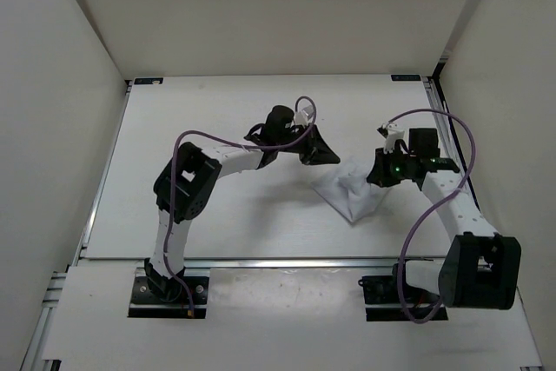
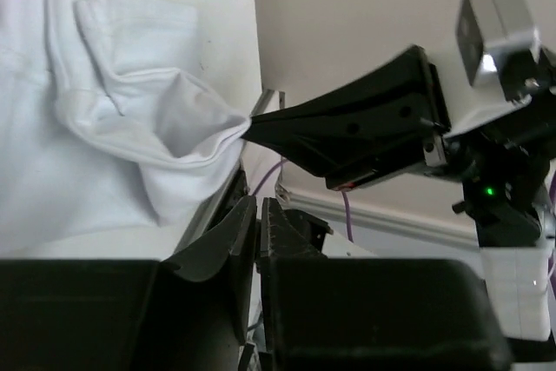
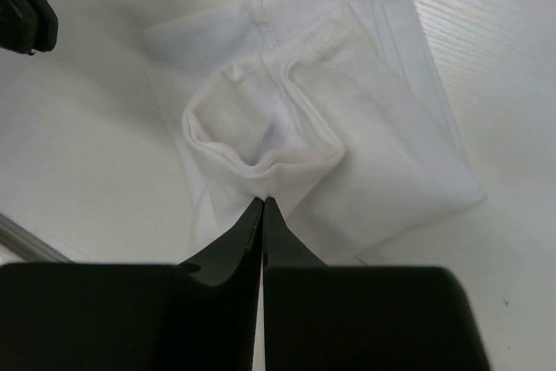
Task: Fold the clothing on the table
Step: Fold the skirt
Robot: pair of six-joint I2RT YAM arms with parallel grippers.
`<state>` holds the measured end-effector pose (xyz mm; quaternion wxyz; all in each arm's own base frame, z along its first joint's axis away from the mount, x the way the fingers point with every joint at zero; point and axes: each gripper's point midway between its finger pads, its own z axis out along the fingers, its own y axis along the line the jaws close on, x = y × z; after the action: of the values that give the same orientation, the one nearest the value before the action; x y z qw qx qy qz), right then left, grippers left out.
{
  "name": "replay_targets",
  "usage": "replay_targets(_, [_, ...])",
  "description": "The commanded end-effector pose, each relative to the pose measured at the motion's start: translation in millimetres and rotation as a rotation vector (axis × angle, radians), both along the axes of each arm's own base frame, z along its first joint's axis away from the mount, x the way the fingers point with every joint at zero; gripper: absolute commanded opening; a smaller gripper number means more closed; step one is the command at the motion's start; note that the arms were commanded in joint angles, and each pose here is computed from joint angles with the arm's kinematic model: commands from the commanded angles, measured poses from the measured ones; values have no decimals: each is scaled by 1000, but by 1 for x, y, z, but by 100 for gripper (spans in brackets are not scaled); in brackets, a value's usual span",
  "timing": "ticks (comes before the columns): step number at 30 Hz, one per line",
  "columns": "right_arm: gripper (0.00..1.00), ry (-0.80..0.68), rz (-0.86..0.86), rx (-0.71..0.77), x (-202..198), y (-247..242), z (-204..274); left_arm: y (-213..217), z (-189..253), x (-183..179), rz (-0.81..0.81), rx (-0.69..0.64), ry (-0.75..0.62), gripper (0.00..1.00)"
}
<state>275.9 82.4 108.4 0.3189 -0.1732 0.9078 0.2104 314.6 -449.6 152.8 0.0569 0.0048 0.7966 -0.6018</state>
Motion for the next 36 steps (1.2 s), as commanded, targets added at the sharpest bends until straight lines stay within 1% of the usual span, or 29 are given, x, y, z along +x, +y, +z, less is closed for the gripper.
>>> replay_targets(1, [0,13,85,118,7,19,25,-1,20,2,-51,-26,-3,17])
replay_targets(2, [0,24,60,144,10,11,27,-1,19,10,-42,-30,-2,18])
replay_targets(3, [0,66,66,209,9,16,31,-5,27,9,-58,-42,-4,17])
replay_targets(4, [0,54,78,269,12,16,44,-7,15,12,-56,-29,22,16])
replay_targets(7, [11,67,56,377,19,14,59,-13,6,17,-72,-23,50,15])
replay_targets(8, [17,61,58,401,20,14,63,-15,2,18,-85,-20,61,14])
replay_targets(9, [25,75,46,427,18,13,64,-22,4,20,-96,-26,53,13])
replay_targets(10, [30,74,42,467,19,11,68,-22,-4,21,-101,-10,67,11])
replay_targets(12, [53,51,59,534,20,9,82,-33,-12,23,-127,8,65,10])
replay_targets(14, [63,83,69,563,15,13,89,-36,-20,25,-151,25,92,10])
replay_targets(15, [62,71,97,516,16,17,86,-41,-20,30,-161,16,76,10])
replay_targets(16, [60,87,99,446,15,17,74,-46,-4,34,-174,-10,49,9])
replay_targets(17, [58,98,117,368,11,20,59,-45,-18,30,-204,13,93,9])
replay_targets(18, [50,101,141,333,8,26,54,-49,-20,32,-218,25,107,9])
replay_targets(19, [39,116,122,301,8,22,46,-55,-1,35,-249,-5,53,10])
replay_targets(20, [32,119,81,295,12,15,43,-51,-14,34,-270,33,80,9])
replay_targets(21, [20,139,39,302,16,7,38,-50,-13,37,-283,54,102,10])
replay_targets(22, [7,180,-10,310,19,2,29,-53,3,42,-298,41,26,10])
replay_targets(23, [0,199,-57,314,24,-6,22,-47,-9,43,-302,83,52,9])
replay_targets(24, [0,199,-82,312,27,-14,17,-45,-7,45,-301,100,52,9])
replay_targets(25, [0,216,-102,297,29,-19,9,-43,0,48,-312,86,25,9])
replay_targets(26, [0,218,-108,272,33,-22,5,-39,-4,47,-312,107,38,9])
replay_targets(28, [0,250,-101,271,34,-21,-2,-33,2,45,-324,104,33,9])
replay_targets(29, [0,257,-84,278,36,-20,-2,-33,-4,37,-345,106,50,8])
replay_targets(31, [0,300,-67,305,33,-14,-8,-33,7,31,-367,75,27,8])
replay_targets(32, [0,325,-73,313,33,-15,-12,-33,3,24,-384,73,46,9])
replay_targets(34, [0,322,-60,309,37,-10,-14,-34,14,14,-415,39,27,9])
replay_targets(35, [0,343,-57,328,39,-8,-16,-33,9,9,-423,42,46,9])
replay_targets(36, [0,355,-51,353,39,-4,-16,-32,18,7,-438,19,28,9])
